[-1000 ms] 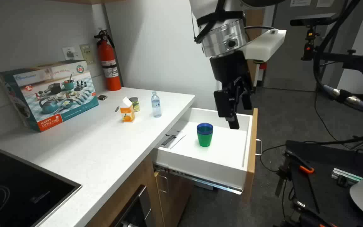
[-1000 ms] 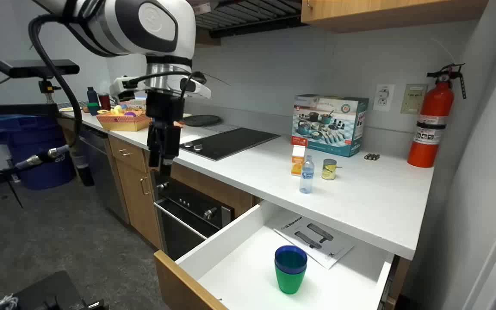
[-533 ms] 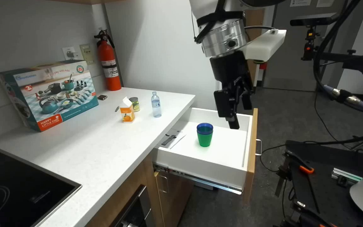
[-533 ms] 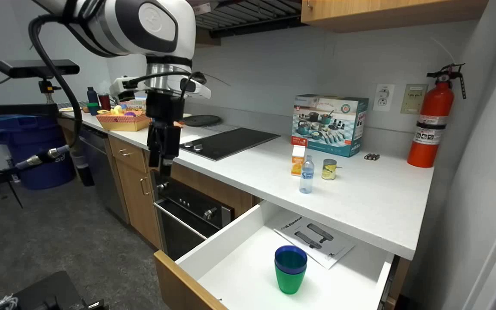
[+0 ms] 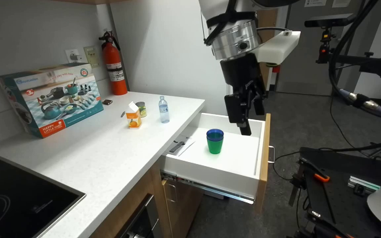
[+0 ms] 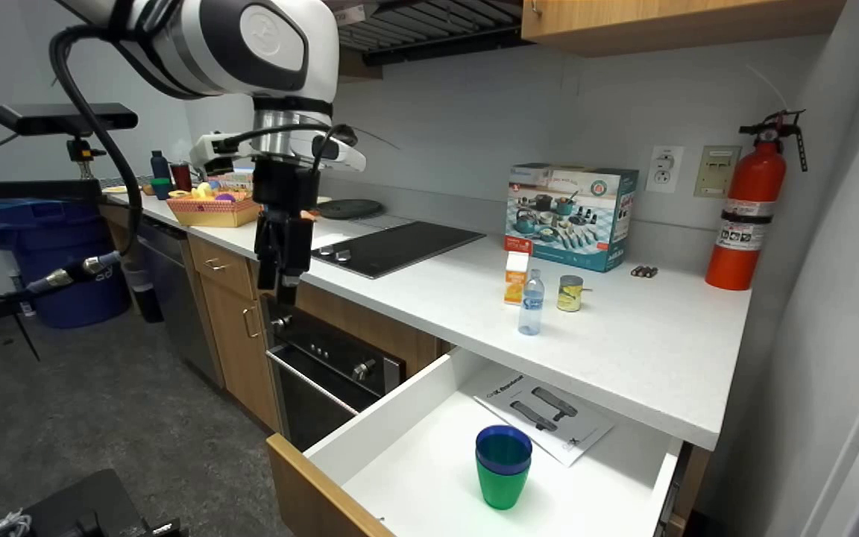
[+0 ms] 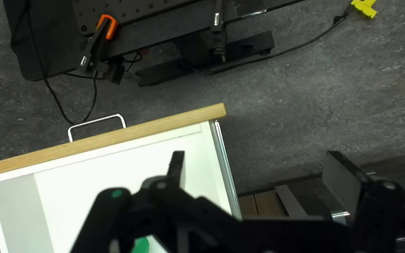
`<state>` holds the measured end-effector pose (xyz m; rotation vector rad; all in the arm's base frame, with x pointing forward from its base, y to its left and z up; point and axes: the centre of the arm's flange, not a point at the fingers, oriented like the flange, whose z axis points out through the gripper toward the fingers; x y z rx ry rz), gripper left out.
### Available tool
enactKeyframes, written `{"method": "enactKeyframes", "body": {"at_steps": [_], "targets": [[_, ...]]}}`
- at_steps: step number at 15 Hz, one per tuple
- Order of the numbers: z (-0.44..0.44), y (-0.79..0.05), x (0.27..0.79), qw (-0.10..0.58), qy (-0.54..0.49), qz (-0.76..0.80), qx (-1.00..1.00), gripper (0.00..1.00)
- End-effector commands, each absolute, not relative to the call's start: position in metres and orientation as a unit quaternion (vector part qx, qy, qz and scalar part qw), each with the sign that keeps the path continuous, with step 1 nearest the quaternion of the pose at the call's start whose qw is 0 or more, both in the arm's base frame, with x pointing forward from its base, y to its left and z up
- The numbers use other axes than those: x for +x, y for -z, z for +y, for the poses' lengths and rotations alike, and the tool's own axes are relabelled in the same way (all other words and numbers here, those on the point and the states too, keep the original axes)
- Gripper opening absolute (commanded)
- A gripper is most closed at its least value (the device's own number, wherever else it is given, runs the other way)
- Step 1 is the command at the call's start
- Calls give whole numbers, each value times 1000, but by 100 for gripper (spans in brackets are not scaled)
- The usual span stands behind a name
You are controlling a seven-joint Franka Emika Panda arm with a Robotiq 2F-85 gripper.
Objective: Put the bottle on the counter in the open drawer
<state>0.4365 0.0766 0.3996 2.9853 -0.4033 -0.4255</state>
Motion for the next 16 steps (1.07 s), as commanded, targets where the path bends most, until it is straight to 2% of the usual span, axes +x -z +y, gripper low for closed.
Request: {"method": "enactKeyframes", "body": {"at_steps": [1,9,16], "targets": [[77,-400,437,50,140,-132,980,100],[76,-398,441,50,128,-140,981,100],[60,-419,491,40,44,-178,982,100]]}}
